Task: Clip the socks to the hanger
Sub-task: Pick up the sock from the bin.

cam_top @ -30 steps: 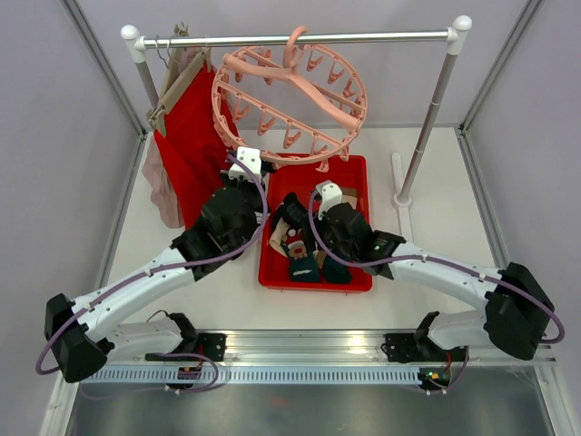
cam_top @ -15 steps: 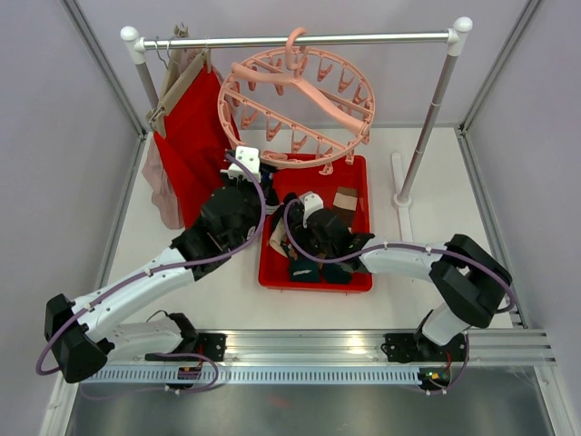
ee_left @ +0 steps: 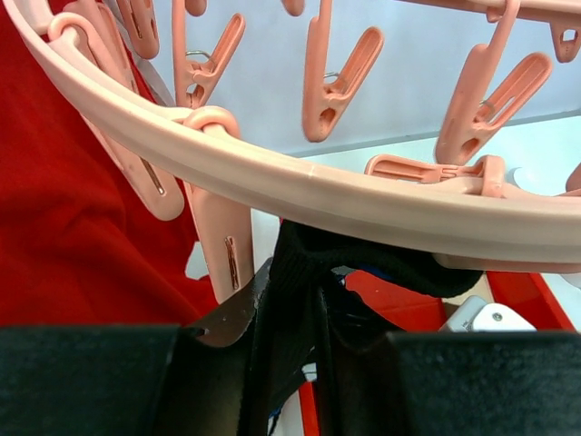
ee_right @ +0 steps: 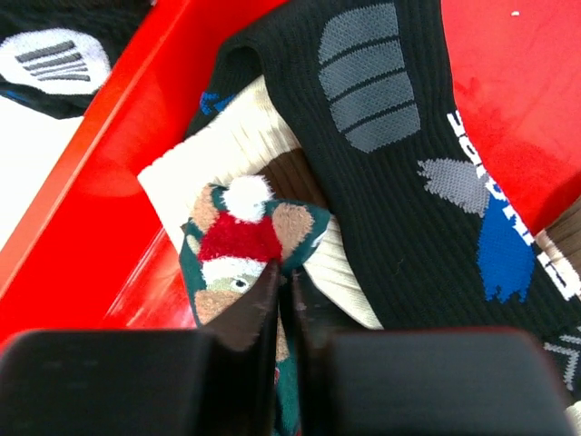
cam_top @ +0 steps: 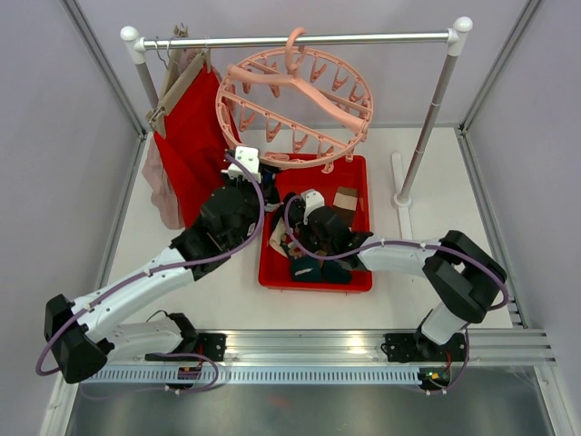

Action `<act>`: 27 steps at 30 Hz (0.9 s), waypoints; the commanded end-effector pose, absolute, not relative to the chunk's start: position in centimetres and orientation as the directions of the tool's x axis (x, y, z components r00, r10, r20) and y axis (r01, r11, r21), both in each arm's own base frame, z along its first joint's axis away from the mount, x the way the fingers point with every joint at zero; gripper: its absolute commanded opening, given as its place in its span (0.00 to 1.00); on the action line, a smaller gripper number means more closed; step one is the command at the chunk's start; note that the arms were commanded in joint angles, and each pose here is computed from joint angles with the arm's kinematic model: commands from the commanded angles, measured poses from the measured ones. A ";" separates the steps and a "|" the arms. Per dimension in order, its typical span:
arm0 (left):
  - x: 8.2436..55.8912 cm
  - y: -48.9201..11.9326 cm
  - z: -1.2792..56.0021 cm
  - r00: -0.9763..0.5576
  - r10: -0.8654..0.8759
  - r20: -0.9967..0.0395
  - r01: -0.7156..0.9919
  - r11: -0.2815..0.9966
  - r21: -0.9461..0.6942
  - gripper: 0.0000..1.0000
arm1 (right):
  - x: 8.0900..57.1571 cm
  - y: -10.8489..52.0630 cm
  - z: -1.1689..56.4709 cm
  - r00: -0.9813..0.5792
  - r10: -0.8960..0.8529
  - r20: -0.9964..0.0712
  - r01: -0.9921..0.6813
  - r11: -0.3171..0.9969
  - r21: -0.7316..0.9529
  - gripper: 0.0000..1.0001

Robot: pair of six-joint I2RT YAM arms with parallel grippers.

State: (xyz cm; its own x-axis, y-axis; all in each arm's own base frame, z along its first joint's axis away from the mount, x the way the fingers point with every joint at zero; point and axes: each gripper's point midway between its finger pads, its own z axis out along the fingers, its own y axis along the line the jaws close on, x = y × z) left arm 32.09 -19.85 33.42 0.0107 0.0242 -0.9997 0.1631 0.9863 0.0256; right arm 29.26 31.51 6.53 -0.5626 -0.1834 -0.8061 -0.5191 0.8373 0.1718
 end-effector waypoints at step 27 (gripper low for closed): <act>28.0 -20.8 36.6 -0.012 -0.161 -0.987 0.373 0.915 -0.153 0.63 | 23.4 24.3 26.3 -0.272 0.201 -0.941 -0.570 0.754 0.326 0.00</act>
State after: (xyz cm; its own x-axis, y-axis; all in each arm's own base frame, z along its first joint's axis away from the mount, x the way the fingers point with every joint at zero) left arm 29.36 -20.67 34.73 -0.0220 -0.0882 -0.9959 0.3114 0.9460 -0.0907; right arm 23.64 25.10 25.01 -0.2976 0.2018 -0.9331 -0.5712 0.7455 0.3434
